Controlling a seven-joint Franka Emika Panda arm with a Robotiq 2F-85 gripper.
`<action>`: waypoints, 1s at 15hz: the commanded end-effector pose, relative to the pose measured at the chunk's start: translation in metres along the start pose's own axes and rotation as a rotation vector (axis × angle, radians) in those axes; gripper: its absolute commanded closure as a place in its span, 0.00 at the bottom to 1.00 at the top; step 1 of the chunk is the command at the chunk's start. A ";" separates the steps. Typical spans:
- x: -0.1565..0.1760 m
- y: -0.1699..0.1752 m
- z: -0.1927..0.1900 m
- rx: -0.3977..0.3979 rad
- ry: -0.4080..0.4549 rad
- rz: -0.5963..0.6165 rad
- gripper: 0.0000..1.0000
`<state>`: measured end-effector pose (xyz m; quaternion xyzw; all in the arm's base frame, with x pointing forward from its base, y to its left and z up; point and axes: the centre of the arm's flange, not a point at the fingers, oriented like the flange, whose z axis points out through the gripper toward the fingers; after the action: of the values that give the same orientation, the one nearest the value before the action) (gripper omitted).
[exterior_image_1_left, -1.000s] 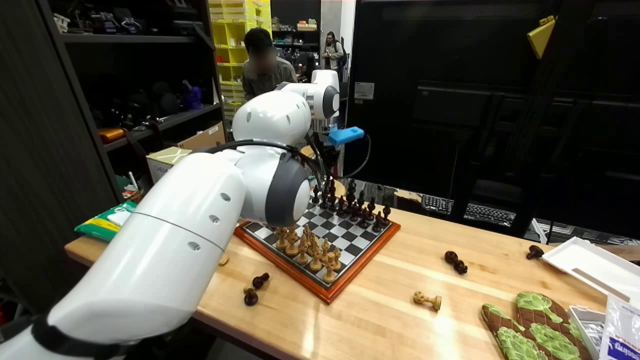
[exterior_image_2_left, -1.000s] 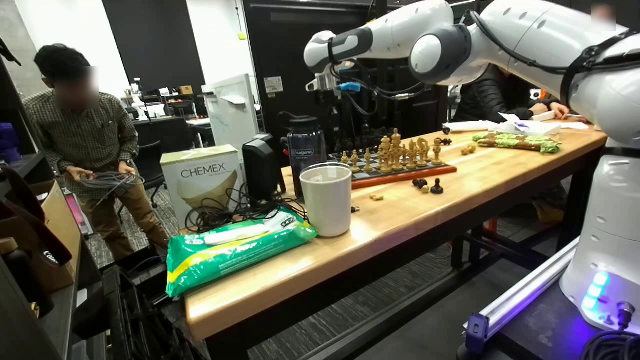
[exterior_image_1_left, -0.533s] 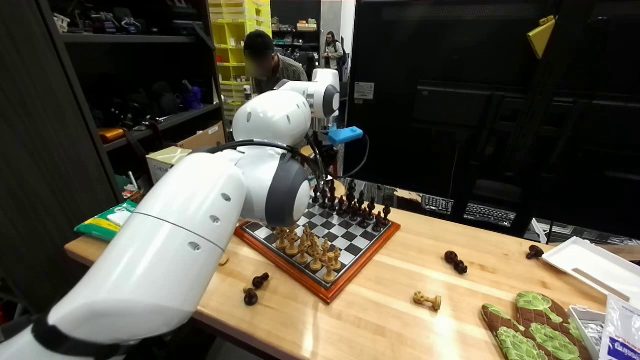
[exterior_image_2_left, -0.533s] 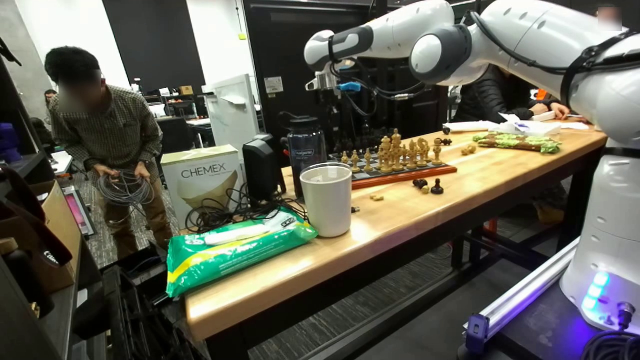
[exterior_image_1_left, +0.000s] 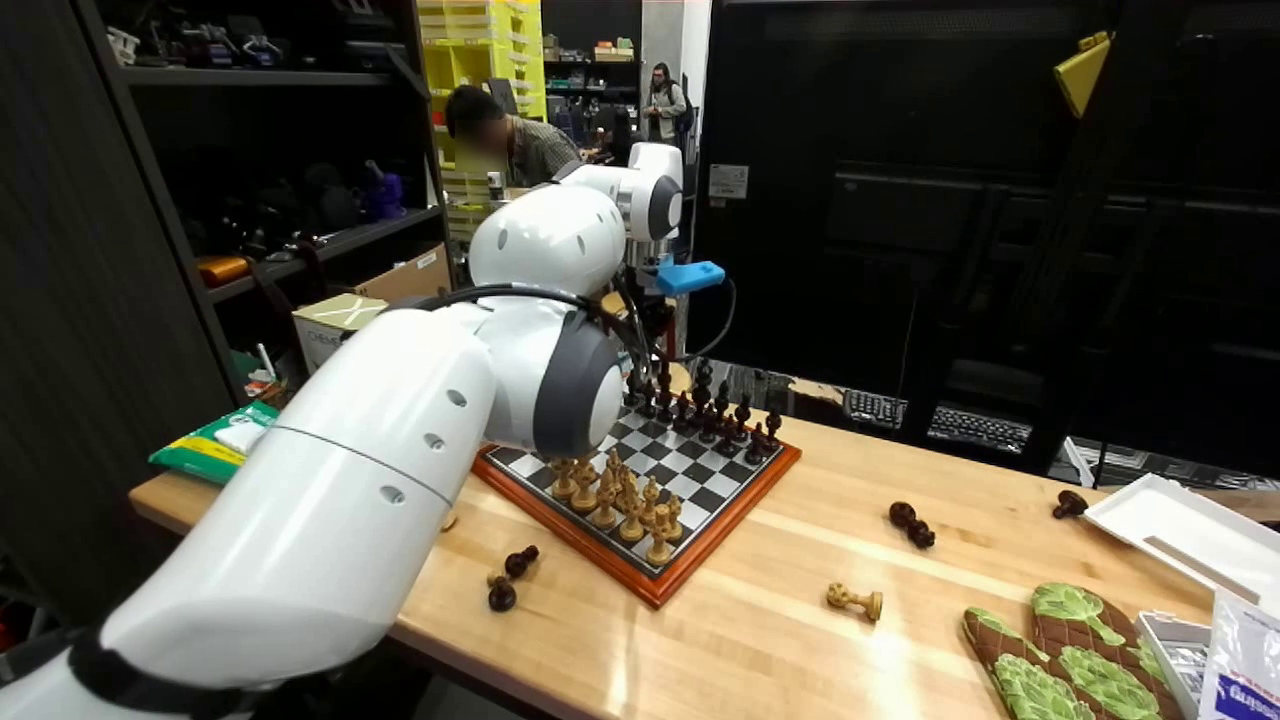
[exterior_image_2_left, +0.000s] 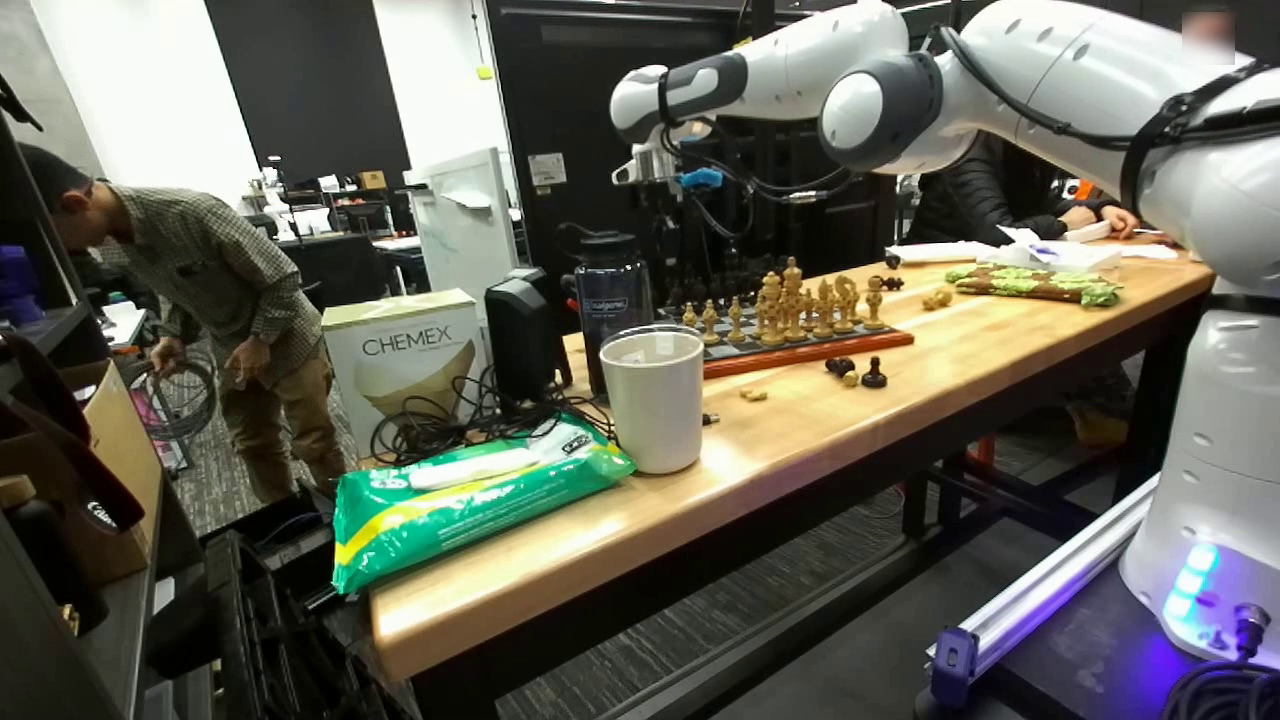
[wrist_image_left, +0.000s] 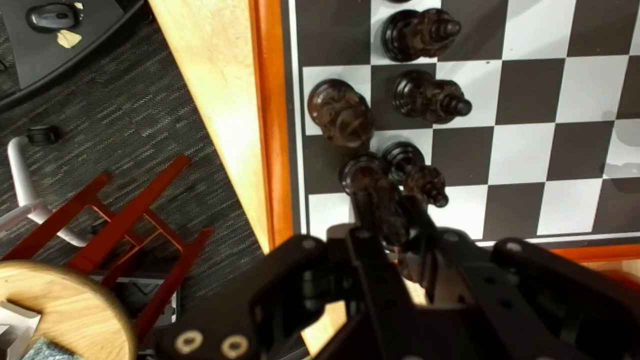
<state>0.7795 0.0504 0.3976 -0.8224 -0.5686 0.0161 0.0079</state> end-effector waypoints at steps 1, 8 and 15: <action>0.012 0.032 -0.011 0.011 0.016 -0.013 0.95; 0.014 0.033 -0.010 0.015 0.015 -0.021 0.95; 0.015 0.033 -0.007 0.020 0.014 -0.027 0.56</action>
<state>0.7804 0.0490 0.3902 -0.8192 -0.5731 0.0175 0.0136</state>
